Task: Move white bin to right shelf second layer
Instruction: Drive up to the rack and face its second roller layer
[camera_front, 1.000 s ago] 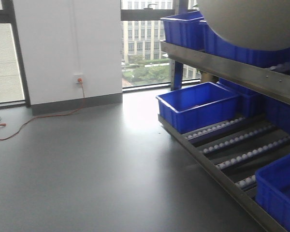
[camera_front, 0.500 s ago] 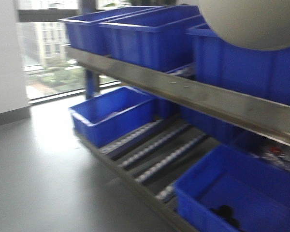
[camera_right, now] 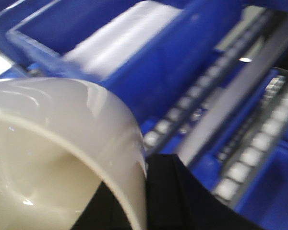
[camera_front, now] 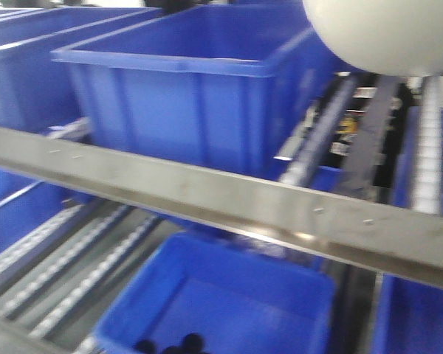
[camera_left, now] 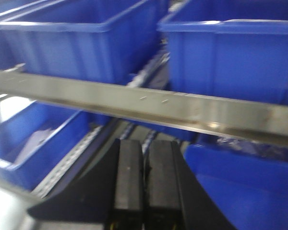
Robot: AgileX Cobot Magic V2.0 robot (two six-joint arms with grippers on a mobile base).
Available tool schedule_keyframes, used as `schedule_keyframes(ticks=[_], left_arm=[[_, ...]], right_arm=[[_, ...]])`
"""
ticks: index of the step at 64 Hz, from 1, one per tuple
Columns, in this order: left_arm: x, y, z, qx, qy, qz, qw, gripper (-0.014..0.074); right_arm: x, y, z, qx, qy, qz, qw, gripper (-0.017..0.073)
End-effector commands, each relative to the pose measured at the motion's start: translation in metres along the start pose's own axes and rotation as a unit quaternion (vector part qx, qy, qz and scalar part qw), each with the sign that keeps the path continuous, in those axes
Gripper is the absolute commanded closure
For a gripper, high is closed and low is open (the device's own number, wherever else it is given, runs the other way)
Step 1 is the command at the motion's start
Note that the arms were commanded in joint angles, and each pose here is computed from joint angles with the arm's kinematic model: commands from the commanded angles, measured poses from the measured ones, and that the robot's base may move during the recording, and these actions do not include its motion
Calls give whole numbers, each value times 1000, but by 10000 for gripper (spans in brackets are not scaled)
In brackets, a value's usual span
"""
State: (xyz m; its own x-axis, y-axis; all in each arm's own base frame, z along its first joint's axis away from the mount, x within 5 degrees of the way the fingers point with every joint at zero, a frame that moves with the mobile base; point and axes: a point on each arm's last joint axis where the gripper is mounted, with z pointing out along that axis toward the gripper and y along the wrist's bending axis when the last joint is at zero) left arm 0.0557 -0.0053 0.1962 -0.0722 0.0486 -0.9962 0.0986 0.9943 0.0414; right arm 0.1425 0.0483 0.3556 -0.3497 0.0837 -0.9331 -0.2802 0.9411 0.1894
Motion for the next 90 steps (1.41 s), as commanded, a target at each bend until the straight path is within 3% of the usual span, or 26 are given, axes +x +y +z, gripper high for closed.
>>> schedule_keyframes(ticks=[1, 90], left_arm=[[4, 0, 1, 2, -32, -1, 999, 509], [4, 0, 1, 2, -32, -1, 999, 509]], right_arm=[[-20, 2, -8, -5, -73, 1, 997, 503], [-20, 2, -8, -5, -73, 1, 997, 503]])
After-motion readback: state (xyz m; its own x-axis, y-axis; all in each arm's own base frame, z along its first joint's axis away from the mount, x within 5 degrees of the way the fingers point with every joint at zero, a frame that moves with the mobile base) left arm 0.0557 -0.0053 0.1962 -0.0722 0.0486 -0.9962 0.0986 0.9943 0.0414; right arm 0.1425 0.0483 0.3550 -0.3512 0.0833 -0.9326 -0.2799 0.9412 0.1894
